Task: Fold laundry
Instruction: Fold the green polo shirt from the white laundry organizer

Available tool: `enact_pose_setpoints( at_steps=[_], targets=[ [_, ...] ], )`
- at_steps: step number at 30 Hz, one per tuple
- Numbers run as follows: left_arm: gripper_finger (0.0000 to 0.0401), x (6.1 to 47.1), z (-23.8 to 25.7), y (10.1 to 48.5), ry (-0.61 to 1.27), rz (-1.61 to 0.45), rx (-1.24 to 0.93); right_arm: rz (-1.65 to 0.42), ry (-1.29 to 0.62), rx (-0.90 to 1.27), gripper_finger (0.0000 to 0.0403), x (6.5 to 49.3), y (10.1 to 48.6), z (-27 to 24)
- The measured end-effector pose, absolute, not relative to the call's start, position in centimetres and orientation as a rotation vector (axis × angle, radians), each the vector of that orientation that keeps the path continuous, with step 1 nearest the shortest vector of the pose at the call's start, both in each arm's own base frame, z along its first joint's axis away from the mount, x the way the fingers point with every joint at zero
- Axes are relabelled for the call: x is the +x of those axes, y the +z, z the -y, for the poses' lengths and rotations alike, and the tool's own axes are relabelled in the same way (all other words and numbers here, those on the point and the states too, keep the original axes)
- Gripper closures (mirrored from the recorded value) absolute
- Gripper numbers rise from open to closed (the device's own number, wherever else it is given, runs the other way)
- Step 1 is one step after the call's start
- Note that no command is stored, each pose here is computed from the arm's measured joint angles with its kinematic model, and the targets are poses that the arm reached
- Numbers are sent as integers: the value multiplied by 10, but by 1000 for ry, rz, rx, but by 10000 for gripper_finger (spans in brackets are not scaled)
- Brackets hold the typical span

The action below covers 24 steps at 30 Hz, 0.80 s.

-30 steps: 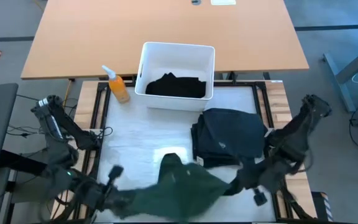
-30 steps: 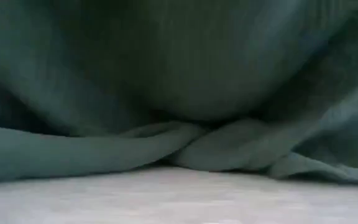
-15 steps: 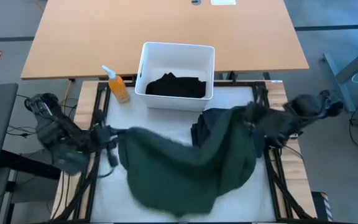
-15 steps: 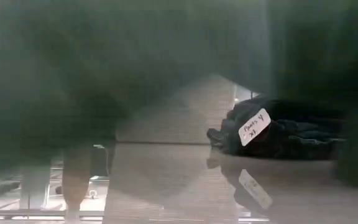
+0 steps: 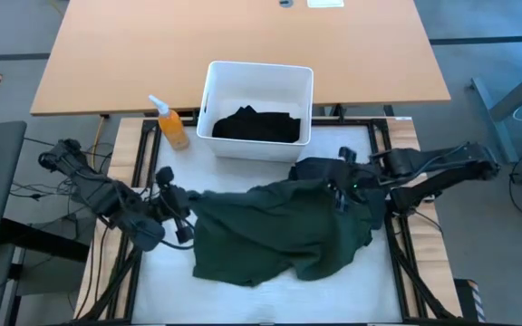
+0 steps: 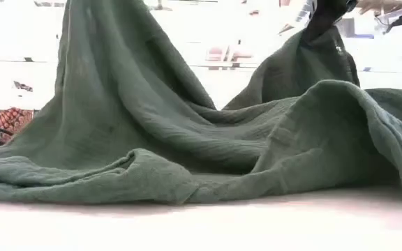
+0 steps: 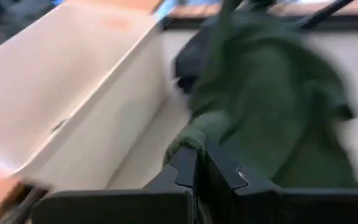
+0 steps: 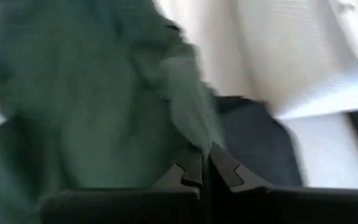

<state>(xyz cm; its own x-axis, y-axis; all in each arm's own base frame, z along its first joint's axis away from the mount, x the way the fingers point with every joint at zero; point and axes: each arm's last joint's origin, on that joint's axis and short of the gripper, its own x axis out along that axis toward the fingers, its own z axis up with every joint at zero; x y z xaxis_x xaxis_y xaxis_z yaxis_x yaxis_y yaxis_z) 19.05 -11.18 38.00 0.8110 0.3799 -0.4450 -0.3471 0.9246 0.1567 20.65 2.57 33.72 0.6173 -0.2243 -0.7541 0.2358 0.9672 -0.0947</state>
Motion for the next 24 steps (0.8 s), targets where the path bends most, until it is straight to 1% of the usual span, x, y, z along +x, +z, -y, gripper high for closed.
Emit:
enact_pose_setpoints(
  at_steps=[3, 7, 11, 14, 16, 19, 22, 24],
  targets=[
    [401, 199, 124, 393, 214, -409, 35, -840, -147, 29, 383, 210, 343, -42],
    [401, 204, 148, 418, -147, -223, -1, -771, 8, 25, 383, 202, 363, -72],
    [401, 199, 170, 446, -502, 77, 18, -643, 192, -24, 383, 184, 392, -109],
    [401, 193, 181, 465, -662, 330, 49, -471, 311, -131, 383, 169, 419, -132],
    [401, 188, 184, 473, -697, 461, 78, -350, 341, -218, 383, 158, 437, -142],
    [401, 186, 182, 479, -643, 539, 117, -206, 299, -353, 383, 149, 458, -146],
    [401, 186, 176, 482, -494, 500, 142, -148, 184, -453, 383, 151, 468, -140],
    [401, 185, 170, 483, -343, 426, 160, -176, 64, -486, 383, 157, 468, -129]
  ],
)
